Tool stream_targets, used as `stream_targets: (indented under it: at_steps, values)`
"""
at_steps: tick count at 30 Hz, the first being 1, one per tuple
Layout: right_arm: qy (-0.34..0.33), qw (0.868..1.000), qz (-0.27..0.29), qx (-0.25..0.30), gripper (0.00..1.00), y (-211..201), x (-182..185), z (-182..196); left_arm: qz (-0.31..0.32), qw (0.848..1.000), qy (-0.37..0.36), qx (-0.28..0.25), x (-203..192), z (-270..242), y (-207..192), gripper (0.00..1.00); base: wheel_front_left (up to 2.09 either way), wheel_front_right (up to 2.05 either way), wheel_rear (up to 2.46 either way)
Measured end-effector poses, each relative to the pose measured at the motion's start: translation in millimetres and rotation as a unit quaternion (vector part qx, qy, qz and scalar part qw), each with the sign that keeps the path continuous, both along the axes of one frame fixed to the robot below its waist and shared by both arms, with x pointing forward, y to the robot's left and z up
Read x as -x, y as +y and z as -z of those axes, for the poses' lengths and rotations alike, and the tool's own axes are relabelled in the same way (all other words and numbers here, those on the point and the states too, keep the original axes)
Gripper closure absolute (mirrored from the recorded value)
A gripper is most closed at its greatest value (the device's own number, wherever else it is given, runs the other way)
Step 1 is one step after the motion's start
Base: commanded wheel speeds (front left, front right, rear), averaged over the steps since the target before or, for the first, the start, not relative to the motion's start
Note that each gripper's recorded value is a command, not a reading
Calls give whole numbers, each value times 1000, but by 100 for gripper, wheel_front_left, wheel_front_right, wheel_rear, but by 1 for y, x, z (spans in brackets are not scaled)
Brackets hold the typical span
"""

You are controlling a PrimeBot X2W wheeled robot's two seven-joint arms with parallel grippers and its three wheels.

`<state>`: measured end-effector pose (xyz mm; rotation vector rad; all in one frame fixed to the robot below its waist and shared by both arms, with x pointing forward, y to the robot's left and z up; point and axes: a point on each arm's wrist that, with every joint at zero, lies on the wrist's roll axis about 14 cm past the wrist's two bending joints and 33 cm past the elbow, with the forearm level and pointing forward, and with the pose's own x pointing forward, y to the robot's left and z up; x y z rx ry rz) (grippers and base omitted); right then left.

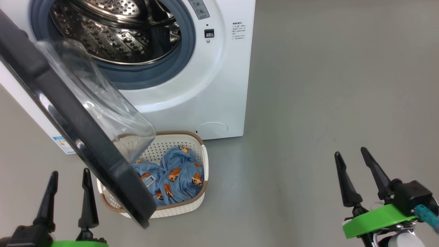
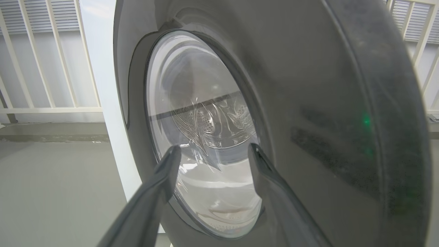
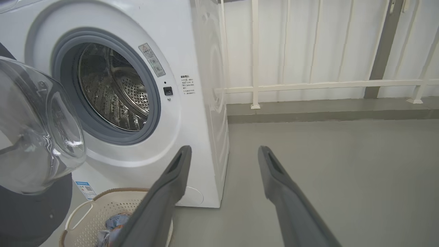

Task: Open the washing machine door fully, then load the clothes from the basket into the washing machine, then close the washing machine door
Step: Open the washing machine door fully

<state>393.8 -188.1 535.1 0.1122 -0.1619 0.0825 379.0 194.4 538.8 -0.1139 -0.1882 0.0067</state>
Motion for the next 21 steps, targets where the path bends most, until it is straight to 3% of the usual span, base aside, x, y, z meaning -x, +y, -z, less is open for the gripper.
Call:
stream_targets:
  at_steps: [9, 21]
  values:
    - [-6, 997, 11, 75, 0, 1, 1, -3, 1, 1000, 1, 0, 3, 0, -1, 0, 0, 0, 0]
    - [4, 998, 30, 64, 0, -5, 4, 4, 4, 1000, 9, 0, 8, 5, -3, 0, 0, 0, 0]
